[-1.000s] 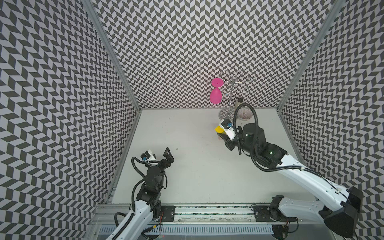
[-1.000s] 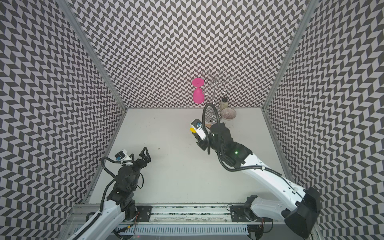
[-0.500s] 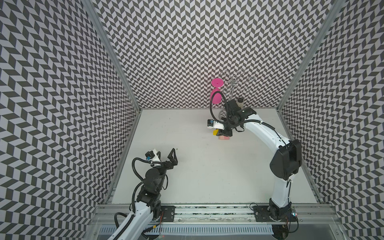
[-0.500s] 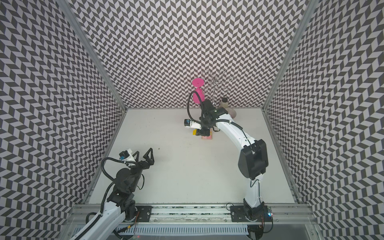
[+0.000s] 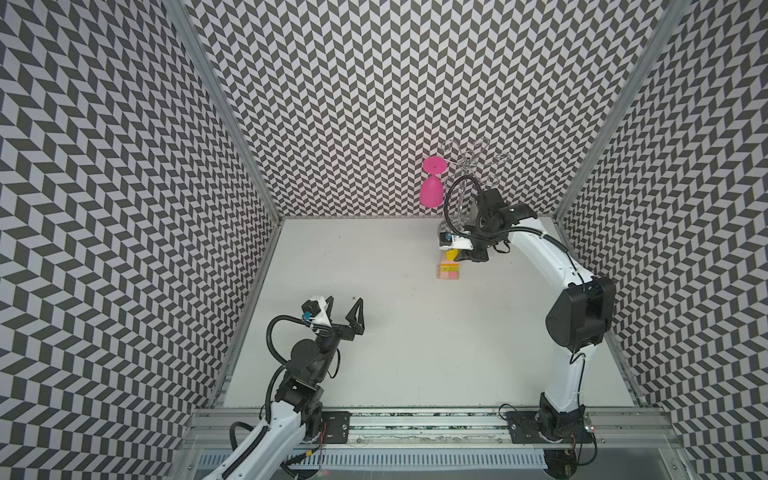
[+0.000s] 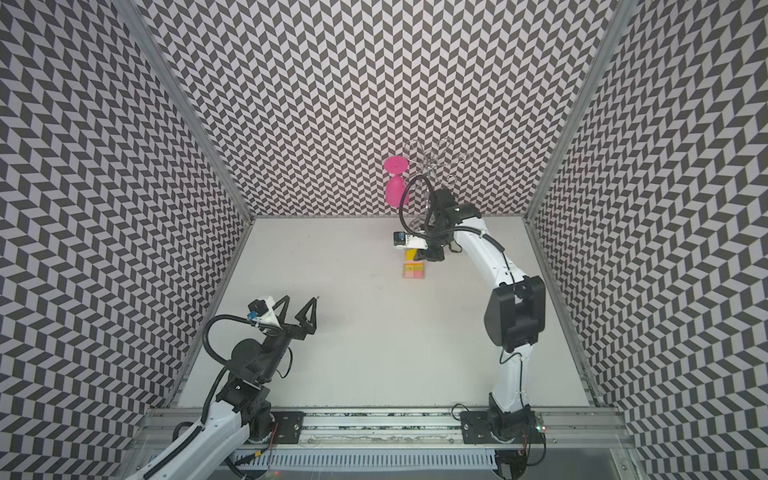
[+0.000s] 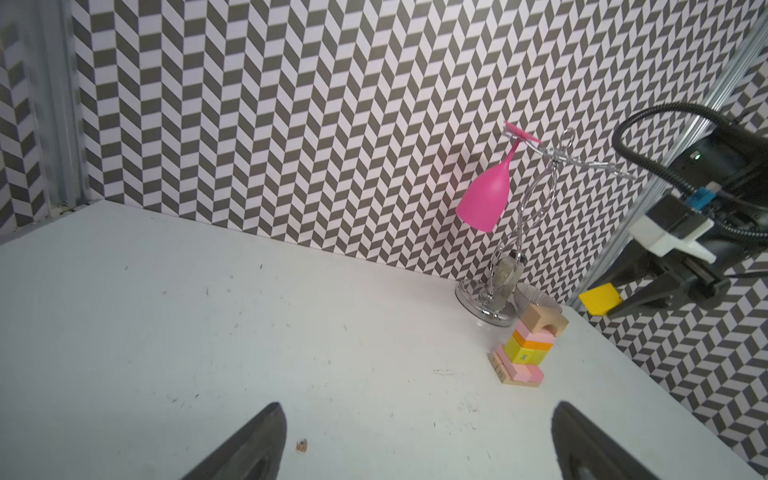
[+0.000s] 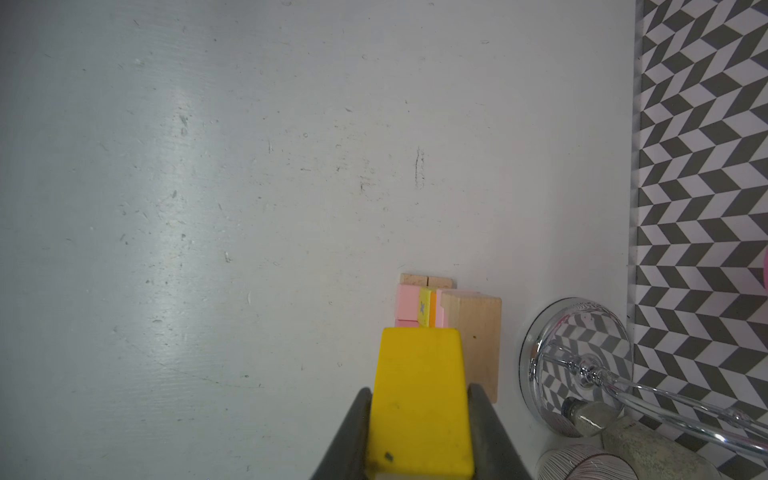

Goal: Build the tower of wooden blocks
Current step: 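Carry the yellow block over the arch with the right gripper while the left arm shifts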

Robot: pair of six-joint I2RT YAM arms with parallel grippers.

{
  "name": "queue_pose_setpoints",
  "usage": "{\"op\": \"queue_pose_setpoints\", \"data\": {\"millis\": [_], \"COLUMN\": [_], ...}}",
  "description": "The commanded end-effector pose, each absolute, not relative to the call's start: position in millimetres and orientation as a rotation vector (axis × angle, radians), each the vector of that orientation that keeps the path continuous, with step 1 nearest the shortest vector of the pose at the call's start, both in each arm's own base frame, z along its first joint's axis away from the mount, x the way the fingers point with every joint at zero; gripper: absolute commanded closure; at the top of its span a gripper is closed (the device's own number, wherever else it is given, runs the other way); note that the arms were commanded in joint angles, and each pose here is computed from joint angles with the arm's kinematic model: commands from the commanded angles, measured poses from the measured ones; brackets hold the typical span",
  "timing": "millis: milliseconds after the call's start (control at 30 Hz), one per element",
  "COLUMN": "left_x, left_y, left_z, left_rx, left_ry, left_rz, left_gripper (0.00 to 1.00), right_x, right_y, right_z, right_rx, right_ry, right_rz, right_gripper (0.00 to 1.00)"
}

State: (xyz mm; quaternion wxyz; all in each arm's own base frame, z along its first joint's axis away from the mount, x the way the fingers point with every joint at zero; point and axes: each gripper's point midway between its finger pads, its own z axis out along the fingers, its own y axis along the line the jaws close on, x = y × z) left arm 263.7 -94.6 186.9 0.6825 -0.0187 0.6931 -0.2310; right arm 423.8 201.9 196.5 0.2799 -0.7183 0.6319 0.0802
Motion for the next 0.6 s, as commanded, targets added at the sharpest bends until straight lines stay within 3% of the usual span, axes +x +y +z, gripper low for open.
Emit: {"op": "queue_pose_setpoints", "data": {"millis": [0,367,567], "left_x": [262,277,277], "left_y": [-105,-158,-163], "left_z": [179,155,152], "left_rx": [0.026,0.232,0.244], "left_ry": [1.567,1.737,1.748], "left_rz": [-0.506,-0.430,-0.406], "left_gripper": [0.00,0.01,0.01], "right_x": [438,457,459], "right_y": [208,218,222], "right_z": [206,183,182], "right_rx": [-1.914,-1.880,-1.876], "right_ry": [1.587,1.610,1.593], "right_rz": [0.225,0.288,0.311], "right_gripper": [1.00,1.00,1.00]}}
